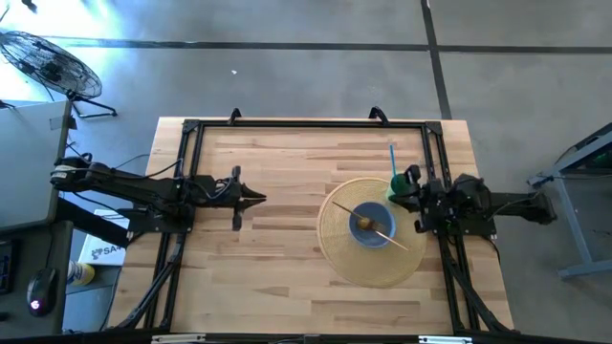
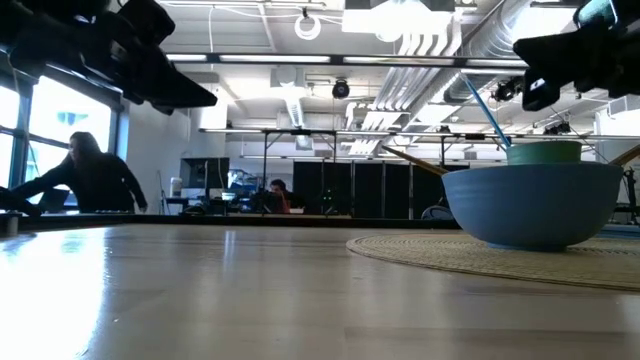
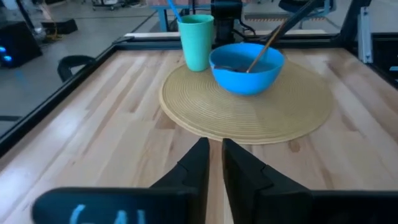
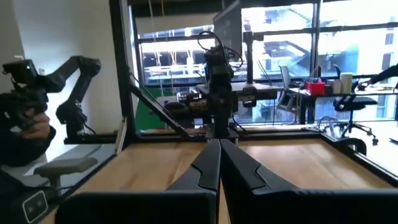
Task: Pick & Place Utensil
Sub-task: Return to Home Position
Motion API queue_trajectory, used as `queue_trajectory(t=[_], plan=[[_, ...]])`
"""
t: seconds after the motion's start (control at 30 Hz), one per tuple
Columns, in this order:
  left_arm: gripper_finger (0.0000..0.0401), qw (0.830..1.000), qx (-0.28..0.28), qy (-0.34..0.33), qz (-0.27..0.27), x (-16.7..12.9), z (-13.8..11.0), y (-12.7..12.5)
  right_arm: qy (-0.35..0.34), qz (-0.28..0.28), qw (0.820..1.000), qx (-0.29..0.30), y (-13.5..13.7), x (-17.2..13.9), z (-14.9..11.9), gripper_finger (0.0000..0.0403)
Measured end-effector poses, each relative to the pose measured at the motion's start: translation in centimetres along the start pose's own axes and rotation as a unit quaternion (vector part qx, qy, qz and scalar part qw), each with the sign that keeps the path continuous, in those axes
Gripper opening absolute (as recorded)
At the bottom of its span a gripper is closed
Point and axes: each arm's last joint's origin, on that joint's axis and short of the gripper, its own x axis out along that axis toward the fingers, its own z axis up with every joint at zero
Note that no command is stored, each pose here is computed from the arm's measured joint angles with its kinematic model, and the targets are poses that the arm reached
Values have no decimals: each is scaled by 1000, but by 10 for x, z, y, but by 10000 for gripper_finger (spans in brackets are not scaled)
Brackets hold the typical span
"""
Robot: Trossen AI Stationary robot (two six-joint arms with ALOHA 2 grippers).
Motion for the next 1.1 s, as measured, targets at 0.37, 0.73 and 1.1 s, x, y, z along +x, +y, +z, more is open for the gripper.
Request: queue_trajectory(t=[0.37, 0.73, 1.1], plan=[[4, 999, -18, 10, 31, 1, -10, 20, 20, -34, 999, 18, -2, 0, -5, 5], [1, 999, -20, -16, 31, -24, -21, 28, 38, -64, 997, 21, -4, 0, -9, 12], [0, 997, -11, -62, 37, -56, -16, 28, 52, -60, 996, 31, -4, -1, -12, 12]])
